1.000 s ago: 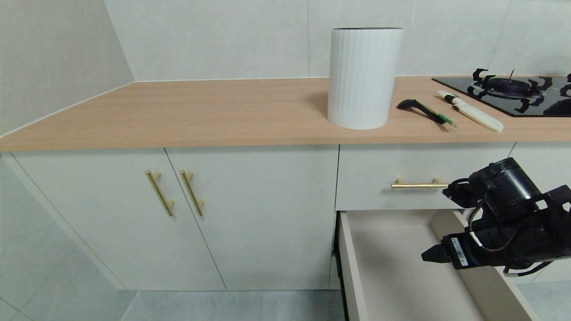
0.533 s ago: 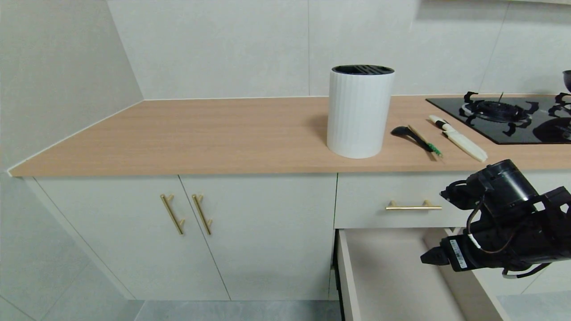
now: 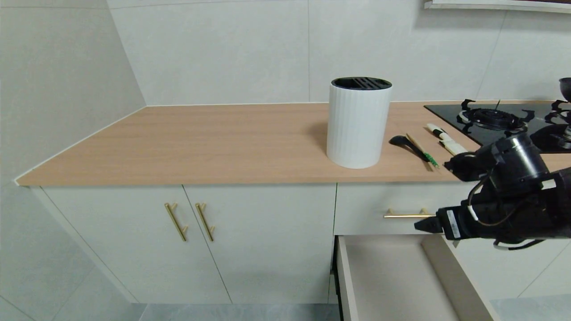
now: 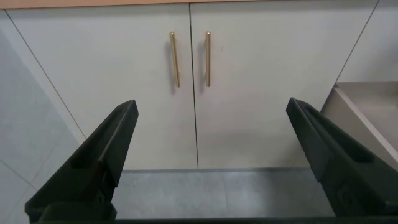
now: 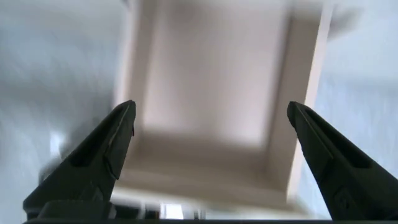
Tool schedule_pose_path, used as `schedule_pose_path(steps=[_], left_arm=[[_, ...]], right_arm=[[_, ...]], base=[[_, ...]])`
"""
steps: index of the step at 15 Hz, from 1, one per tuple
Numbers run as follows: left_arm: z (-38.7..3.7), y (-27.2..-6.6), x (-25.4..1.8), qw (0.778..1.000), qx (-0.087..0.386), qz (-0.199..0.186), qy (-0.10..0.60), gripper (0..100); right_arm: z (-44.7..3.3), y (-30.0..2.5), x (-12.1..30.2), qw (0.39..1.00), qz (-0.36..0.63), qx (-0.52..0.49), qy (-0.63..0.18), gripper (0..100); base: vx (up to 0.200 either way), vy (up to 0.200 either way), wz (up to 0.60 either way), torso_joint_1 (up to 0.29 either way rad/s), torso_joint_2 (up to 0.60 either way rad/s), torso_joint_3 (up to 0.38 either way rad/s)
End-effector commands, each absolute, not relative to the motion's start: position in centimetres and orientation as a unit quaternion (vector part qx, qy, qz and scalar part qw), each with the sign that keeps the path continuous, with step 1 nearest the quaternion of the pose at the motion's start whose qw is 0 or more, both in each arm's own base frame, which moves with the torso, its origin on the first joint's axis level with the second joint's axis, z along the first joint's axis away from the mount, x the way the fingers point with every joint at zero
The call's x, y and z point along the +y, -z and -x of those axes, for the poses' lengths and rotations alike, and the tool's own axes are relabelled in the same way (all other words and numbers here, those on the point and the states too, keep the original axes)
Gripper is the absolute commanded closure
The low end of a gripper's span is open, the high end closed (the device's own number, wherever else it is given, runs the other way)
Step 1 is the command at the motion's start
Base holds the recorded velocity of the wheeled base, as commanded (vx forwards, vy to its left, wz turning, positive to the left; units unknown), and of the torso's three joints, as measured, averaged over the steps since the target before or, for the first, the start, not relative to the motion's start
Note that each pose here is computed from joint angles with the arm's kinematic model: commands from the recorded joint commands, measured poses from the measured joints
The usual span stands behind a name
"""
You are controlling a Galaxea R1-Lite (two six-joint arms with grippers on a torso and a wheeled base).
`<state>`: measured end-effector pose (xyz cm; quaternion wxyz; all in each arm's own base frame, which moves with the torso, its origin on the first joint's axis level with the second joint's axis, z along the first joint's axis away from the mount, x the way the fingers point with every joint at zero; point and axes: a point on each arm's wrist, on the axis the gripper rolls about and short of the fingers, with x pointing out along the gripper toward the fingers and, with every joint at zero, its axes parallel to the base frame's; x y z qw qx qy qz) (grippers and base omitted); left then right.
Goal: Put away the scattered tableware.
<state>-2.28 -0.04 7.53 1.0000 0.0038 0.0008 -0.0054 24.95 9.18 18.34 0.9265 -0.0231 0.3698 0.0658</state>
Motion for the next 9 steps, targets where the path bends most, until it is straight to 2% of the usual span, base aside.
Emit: schedule_pose_path(steps=[1, 2, 4, 9], left_arm=[[2.3, -7.5, 0.0, 1.000, 0.002, -0.004, 0.005, 0], [2.3, -7.5, 0.0, 1.000, 0.002, -0.004, 0.005, 0], [2.3, -7.5, 0.0, 1.000, 0.002, -0.004, 0.005, 0], [2.3, -7.5, 0.0, 1.000, 0.002, -0.004, 0.005, 0]], right_arm=[[-25.7, -21.4, 9.2, 0.948, 0.007, 0.311, -0.066, 0], [-26.9, -23.7, 9.3, 0.965, -0.005, 0.258, -0.050, 0], [-28.3, -24.2, 8.9, 0.977, -0.022, 0.209, -0.038, 0], [-32.8, -21.7, 8.0, 0.985, -0.026, 0.170, 0.005, 0]], base=[[0.000, 0.000, 0.00, 0.000, 0.00, 0.000], [0.000, 0.000, 0.00, 0.000, 0.00, 0.000], [0.000, 0.000, 0.00, 0.000, 0.00, 0.000], [0.000, 0.000, 0.00, 0.000, 0.00, 0.000]])
